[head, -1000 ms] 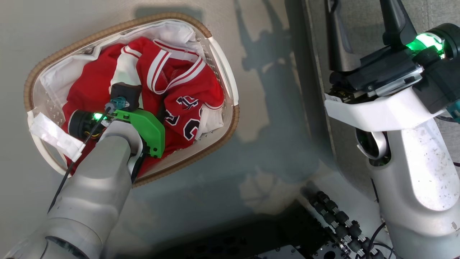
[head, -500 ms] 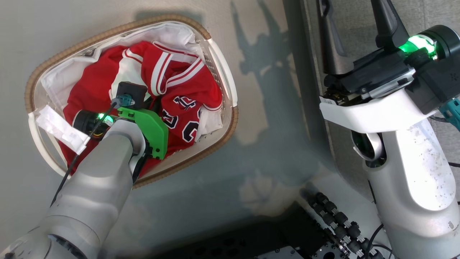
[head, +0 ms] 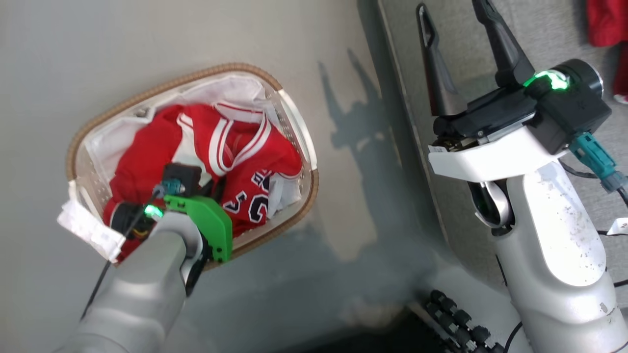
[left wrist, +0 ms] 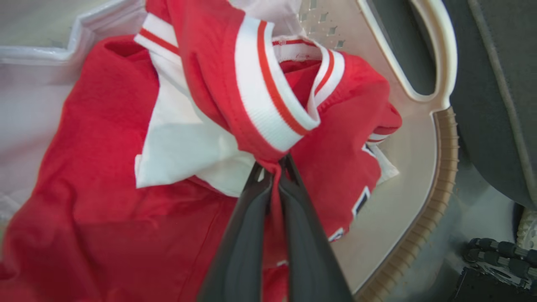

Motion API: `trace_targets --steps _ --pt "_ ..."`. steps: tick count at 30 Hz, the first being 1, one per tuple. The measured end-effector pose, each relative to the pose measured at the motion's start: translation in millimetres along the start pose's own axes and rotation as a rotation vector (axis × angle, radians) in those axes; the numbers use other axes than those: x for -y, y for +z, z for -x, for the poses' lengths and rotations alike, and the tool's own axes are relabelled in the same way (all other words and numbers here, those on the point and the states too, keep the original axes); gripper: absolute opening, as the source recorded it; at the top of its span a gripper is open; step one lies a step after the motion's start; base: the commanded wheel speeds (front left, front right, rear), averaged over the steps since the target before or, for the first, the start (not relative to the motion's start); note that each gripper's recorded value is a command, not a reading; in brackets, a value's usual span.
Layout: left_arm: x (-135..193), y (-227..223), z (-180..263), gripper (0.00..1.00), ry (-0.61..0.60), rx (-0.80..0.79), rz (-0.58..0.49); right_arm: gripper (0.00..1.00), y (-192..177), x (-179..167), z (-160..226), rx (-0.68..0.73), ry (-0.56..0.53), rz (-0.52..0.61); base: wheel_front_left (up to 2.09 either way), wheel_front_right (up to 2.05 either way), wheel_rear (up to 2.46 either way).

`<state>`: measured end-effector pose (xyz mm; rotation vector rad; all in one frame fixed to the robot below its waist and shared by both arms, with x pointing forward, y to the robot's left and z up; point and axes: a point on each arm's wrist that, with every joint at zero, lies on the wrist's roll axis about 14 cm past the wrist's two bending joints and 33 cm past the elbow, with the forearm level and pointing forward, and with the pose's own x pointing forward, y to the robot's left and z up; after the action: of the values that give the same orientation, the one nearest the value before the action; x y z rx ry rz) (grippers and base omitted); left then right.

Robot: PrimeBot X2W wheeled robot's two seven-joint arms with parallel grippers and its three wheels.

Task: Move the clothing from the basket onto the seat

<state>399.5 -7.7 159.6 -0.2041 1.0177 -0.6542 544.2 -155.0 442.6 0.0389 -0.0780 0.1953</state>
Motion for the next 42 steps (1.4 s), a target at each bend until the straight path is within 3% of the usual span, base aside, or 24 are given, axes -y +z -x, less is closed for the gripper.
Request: trace_targets --steps 7,19,31,42 --pt "12 20 31 0.0 0.021 0.073 0.011 1.0 28 1 15 0.019 -0.022 0.015 0.0 0.0 0.0" --pt "31 86 96 0.0 0.056 0.329 -0.019 1.0 66 -13 46 0.05 -0.021 -0.002 0.0 0.0 0.0" --pt "71 153 181 0.0 0.064 0.658 -0.144 1.0 98 -32 85 0.088 -0.008 0.002 0.0 0.0 0.0" --pt "117 208 257 0.0 0.051 0.935 -0.253 1.0 99 -41 128 0.069 -0.017 -0.007 0.0 0.0 0.0"
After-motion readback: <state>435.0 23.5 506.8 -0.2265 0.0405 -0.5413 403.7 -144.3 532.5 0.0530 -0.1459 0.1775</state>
